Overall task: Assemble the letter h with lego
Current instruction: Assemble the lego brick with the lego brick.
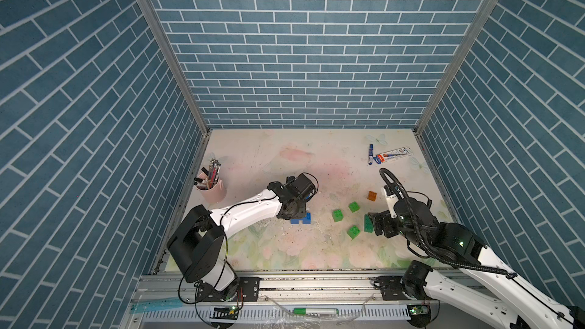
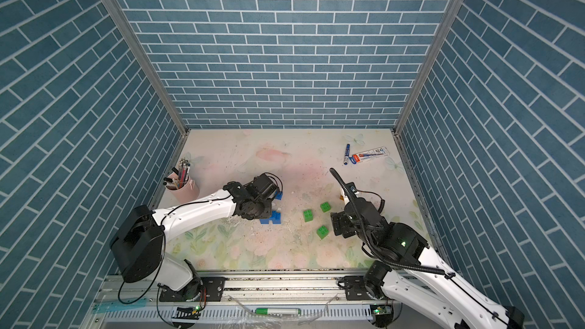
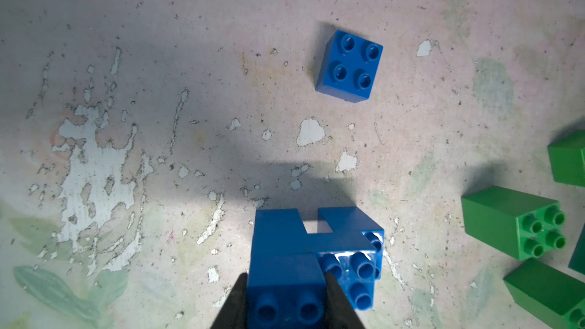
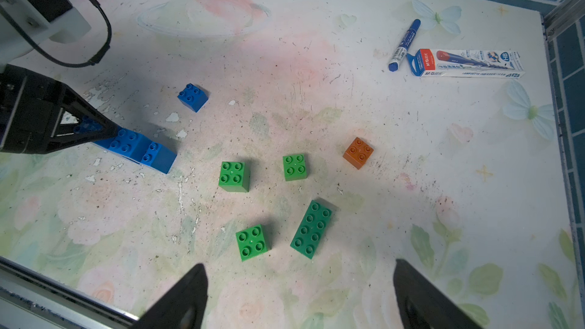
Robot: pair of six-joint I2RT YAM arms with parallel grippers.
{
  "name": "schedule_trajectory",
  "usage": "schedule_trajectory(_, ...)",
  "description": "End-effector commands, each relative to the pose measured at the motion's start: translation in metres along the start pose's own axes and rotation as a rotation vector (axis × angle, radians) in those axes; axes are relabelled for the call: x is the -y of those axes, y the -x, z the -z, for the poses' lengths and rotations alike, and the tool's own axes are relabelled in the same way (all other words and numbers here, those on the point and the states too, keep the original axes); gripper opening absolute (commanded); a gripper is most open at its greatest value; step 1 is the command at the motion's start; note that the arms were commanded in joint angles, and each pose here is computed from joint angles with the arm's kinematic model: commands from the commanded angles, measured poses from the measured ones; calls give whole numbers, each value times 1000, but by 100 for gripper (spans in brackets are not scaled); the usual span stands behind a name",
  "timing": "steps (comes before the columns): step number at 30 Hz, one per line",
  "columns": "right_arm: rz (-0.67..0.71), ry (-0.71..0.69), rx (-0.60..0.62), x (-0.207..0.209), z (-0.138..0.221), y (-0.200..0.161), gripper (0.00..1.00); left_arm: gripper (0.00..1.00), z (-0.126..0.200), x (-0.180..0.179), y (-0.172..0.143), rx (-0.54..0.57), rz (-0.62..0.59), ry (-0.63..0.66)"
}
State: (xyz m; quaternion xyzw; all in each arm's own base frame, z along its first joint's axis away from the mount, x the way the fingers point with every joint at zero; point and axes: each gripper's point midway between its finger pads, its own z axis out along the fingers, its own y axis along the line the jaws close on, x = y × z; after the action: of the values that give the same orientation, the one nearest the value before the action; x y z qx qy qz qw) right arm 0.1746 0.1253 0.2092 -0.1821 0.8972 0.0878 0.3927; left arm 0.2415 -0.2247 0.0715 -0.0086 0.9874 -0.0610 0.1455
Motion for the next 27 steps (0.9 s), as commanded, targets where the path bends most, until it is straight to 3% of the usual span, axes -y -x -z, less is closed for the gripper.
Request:
schedule_trajectory(1,-14,0,-10,-1,-3,-2,91,0,-38,-39,-56,-200,-35,146)
schedule_trajectory(14,-4,10,-40,-5,-8,-6,91,0,-56,-54,-84,-318,-70,215)
schedule_trajectory(23,-6,9,-33,-4,-7,-5,91,0,-57,-51,-89,-330,-46,191)
schedule_trajectory(27,-6,6,-33,-4,-7,-5,91,15,-47,-47,-80,-308,-57,185)
